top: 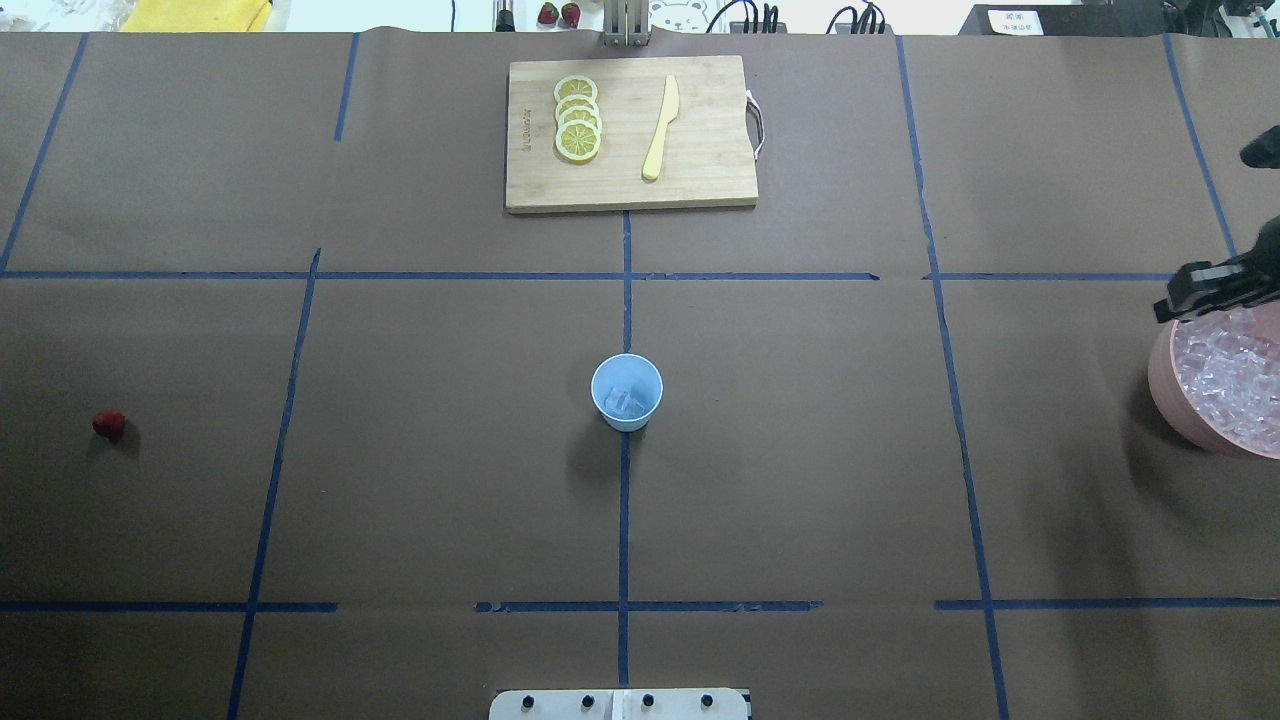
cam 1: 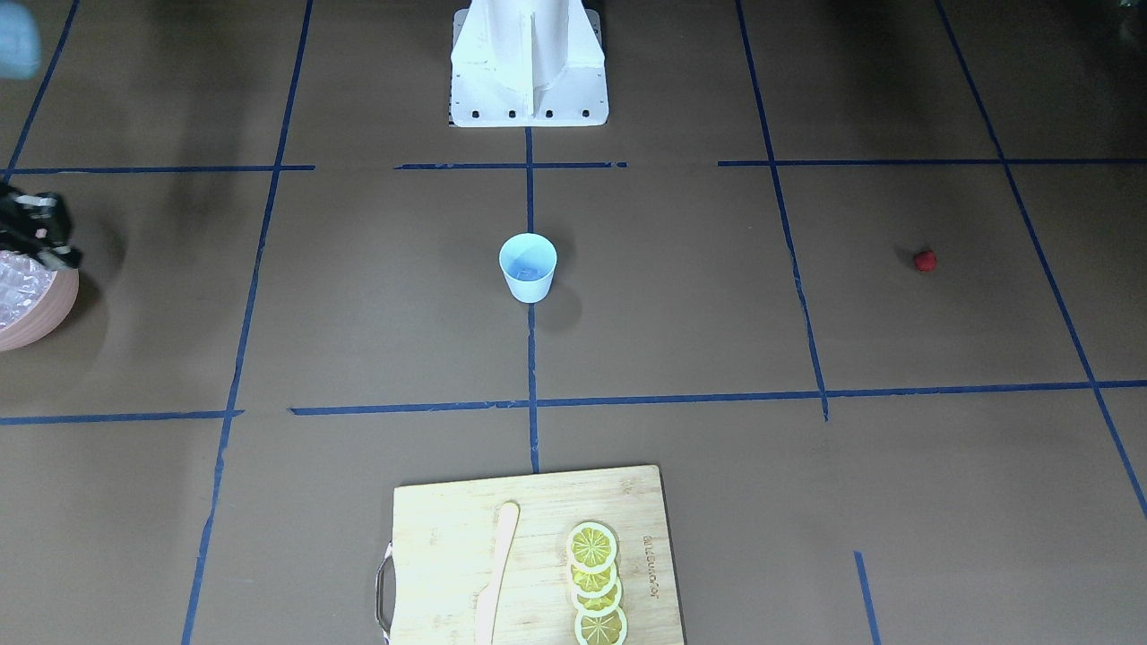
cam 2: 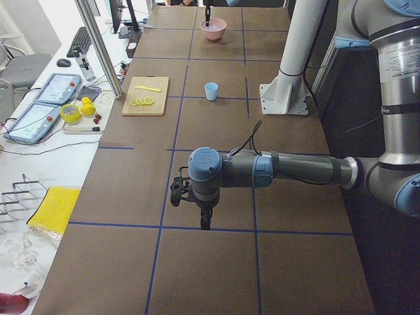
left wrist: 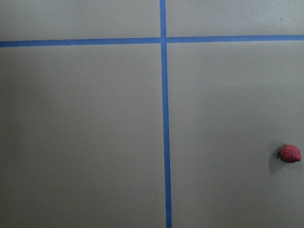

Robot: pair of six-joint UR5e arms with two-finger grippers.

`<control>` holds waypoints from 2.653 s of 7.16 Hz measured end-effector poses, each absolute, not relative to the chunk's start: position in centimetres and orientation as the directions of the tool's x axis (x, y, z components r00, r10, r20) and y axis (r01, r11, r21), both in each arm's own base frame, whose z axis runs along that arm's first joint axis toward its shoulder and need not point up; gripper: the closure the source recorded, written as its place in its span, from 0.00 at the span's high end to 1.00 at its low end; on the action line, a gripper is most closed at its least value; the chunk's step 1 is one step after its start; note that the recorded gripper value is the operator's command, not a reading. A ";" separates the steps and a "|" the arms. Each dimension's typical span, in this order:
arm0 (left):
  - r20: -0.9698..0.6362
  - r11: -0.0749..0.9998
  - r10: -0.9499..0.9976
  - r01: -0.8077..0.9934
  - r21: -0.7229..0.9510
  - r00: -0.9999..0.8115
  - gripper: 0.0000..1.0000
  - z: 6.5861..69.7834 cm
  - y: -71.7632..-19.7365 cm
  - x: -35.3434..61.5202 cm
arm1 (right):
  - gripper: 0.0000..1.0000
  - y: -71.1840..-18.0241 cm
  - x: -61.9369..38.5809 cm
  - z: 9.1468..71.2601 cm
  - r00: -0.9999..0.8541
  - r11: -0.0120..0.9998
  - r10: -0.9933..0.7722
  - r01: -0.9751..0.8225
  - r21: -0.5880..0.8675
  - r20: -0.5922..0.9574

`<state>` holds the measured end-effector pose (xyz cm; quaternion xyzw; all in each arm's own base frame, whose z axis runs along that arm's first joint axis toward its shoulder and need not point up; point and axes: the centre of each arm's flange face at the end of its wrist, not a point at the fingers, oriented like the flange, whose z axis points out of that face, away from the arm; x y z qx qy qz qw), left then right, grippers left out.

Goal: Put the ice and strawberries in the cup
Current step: 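Carry the third ice cube over the light-blue cup, then lower the ice cube into the cup and open the right gripper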

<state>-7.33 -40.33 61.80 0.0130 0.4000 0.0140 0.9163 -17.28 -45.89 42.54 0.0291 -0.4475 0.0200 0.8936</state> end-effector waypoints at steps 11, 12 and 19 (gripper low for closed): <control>-0.735 0.999 0.047 -0.018 0.047 0.677 1.00 61.3 -40.4 -7.2 | 0.02 -43.8 -51.9 17.1 0.430 0.930 0.364 -0.220 -0.295 0.826; -0.734 0.998 0.056 -0.017 0.061 0.677 1.00 60.6 -40.4 -7.3 | 0.03 -42.5 -53.7 17.2 0.443 0.932 0.359 -0.220 -0.288 0.822; -0.735 0.998 0.056 -0.015 0.062 0.676 1.00 60.3 -39.6 -7.2 | 0.29 -40.4 -56.5 16.8 0.448 0.927 0.366 -0.251 -0.278 0.815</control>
